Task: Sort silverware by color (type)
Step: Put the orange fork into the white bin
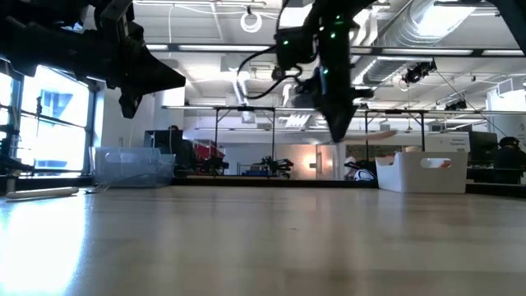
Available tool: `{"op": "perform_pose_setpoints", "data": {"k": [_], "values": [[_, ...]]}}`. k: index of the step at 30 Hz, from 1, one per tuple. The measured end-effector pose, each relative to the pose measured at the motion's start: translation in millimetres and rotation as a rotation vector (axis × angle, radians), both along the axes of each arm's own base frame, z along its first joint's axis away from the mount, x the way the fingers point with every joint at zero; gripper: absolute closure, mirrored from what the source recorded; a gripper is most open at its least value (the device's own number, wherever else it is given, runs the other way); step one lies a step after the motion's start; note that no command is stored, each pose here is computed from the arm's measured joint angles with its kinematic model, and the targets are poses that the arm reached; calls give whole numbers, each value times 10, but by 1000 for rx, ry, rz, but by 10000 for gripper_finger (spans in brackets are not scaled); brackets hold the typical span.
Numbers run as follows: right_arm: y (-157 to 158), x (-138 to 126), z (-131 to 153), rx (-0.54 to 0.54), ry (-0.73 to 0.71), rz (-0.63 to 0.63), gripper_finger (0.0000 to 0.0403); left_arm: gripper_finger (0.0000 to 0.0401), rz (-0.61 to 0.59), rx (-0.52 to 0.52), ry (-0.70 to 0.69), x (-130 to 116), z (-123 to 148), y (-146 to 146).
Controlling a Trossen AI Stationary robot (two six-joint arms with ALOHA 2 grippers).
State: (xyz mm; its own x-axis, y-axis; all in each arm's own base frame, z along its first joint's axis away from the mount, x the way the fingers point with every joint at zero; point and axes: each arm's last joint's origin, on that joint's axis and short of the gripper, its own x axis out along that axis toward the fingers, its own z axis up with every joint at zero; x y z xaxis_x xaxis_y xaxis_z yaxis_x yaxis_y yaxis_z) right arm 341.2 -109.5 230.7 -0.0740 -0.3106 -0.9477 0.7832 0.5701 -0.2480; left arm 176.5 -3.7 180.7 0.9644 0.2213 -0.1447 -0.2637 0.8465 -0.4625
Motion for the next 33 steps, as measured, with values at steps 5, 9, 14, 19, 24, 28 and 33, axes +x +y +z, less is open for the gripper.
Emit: {"op": "perform_pose_setpoints", "data": {"k": [5, 9, 14, 19, 24, 28, 33], "values": [[-248, -522, 422, -50, 101, -148, 395, 389, 0, 0, 0, 0, 0, 0], [-523, -855, 625, -62, 96, -242, 395, 389, -7, 0, -1, 0, 1, -13], [-816, -1189, 488, -41, 65, -271, 395, 389, -22, 0, -1, -1, 1, -39], [-1027, -1532, 31, 30, 27, -269, 395, 389, -25, 1, -1, -1, 1, -45], [-1189, -1796, -219, 33, 28, -295, 395, 389, -19, 4, -2, -2, 3, -42], [-1270, -1877, -300, 18, -15, -304, 394, 389, -14, 9, -11, -1, 12, -40], [-1311, -1893, -374, 13, -78, -286, 394, 389, -14, 6, -18, 1, 19, -40]]}}
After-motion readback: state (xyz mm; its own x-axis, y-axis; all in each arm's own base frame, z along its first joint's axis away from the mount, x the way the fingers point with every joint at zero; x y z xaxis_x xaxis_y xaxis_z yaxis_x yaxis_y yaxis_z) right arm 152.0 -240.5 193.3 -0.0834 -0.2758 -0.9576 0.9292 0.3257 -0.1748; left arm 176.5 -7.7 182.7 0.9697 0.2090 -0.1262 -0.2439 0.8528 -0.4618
